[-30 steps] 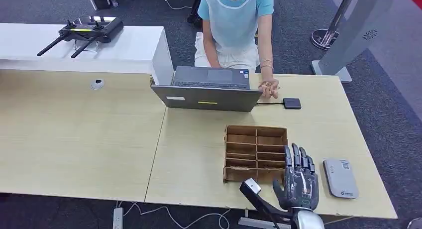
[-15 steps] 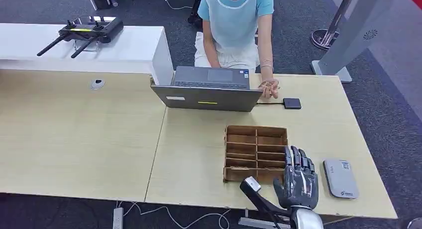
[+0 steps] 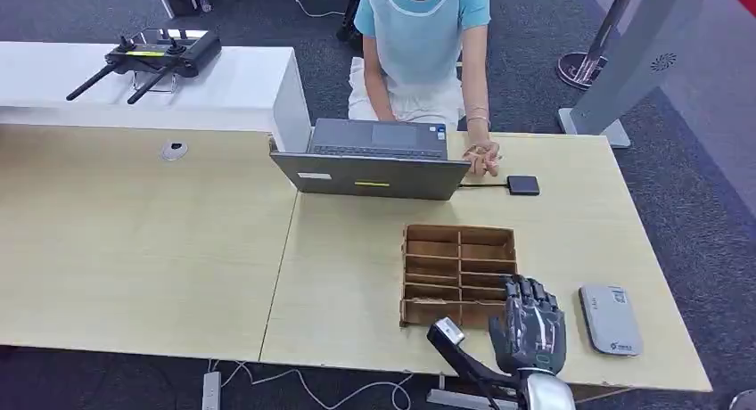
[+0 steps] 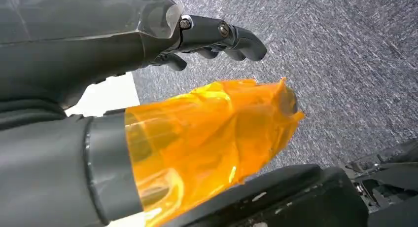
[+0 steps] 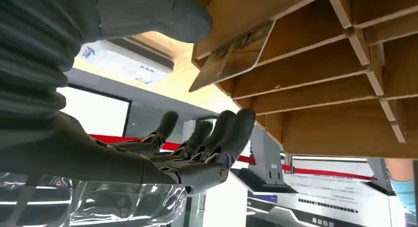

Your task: Pass the card to the sensor for recognition and then transmit it.

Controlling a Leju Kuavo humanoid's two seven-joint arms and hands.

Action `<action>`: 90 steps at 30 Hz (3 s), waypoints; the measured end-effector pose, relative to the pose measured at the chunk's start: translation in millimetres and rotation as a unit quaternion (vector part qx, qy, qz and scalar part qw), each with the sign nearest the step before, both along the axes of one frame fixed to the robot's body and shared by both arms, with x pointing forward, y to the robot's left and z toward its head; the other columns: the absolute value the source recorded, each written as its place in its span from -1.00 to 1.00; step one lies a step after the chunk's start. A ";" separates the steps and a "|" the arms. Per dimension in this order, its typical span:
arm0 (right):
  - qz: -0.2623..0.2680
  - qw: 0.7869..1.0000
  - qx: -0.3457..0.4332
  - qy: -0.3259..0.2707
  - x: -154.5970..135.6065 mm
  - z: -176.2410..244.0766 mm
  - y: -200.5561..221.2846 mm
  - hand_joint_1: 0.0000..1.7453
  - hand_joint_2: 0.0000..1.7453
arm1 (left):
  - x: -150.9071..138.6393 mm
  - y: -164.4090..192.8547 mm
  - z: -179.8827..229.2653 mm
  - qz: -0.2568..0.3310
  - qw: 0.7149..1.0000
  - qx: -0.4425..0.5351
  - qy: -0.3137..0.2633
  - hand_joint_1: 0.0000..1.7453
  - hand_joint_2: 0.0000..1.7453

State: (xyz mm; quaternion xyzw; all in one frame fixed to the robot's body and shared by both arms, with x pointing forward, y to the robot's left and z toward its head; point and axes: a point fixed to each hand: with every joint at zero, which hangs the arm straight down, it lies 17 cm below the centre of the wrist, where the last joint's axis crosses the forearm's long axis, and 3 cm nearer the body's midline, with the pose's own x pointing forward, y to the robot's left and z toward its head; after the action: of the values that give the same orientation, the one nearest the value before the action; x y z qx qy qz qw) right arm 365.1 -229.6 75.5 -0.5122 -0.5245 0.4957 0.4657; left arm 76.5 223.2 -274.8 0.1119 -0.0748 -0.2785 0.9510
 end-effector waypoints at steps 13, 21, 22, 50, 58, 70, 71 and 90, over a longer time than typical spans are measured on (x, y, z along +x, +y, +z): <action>0.003 1.000 -0.004 0.010 -0.6 -10.4 0.1 -0.06 1.00 | 0.2 0.0 0.0 -0.002 1.000 0.000 0.000 -1.00 -1.00; -0.016 1.000 -0.009 0.012 0.5 -13.8 -6.1 0.12 1.00 | 0.2 0.3 0.0 -0.002 1.000 0.000 0.000 -1.00 -1.00; -0.016 1.000 -0.009 0.013 0.5 -14.0 -5.3 0.24 1.00 | 0.2 0.0 0.0 -0.002 1.000 0.000 0.000 -1.00 -1.00; 0.020 0.999 -0.004 -0.028 4.4 3.7 6.2 0.70 1.00 | 0.7 0.5 0.0 -0.008 1.000 0.002 -0.001 -1.00 -1.00; 0.076 0.993 0.083 -0.043 2.9 24.0 24.5 0.80 1.00 | 0.2 0.5 0.0 -0.005 1.000 0.001 -0.001 -1.00 -1.00; 0.070 0.964 0.241 -0.088 0.2 71.9 6.0 0.88 1.00 | -0.1 0.6 -0.1 0.001 1.000 0.000 0.000 -1.00 -1.00; 0.069 0.962 0.247 -0.092 -0.1 75.8 4.0 0.92 1.00 | -0.1 0.7 -0.1 0.001 1.000 0.001 0.000 -1.00 -1.00; 0.167 0.901 0.354 -0.187 0.1 175.6 10.6 1.00 1.00 | 3.1 0.8 0.1 -0.034 0.999 0.002 -0.007 -1.00 -1.00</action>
State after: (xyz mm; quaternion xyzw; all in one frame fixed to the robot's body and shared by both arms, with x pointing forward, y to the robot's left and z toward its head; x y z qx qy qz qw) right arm 365.2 -219.0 251.1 -0.3017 -0.8205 0.2431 0.4203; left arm 79.6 224.0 -274.7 0.1129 -0.0852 -0.3100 0.9401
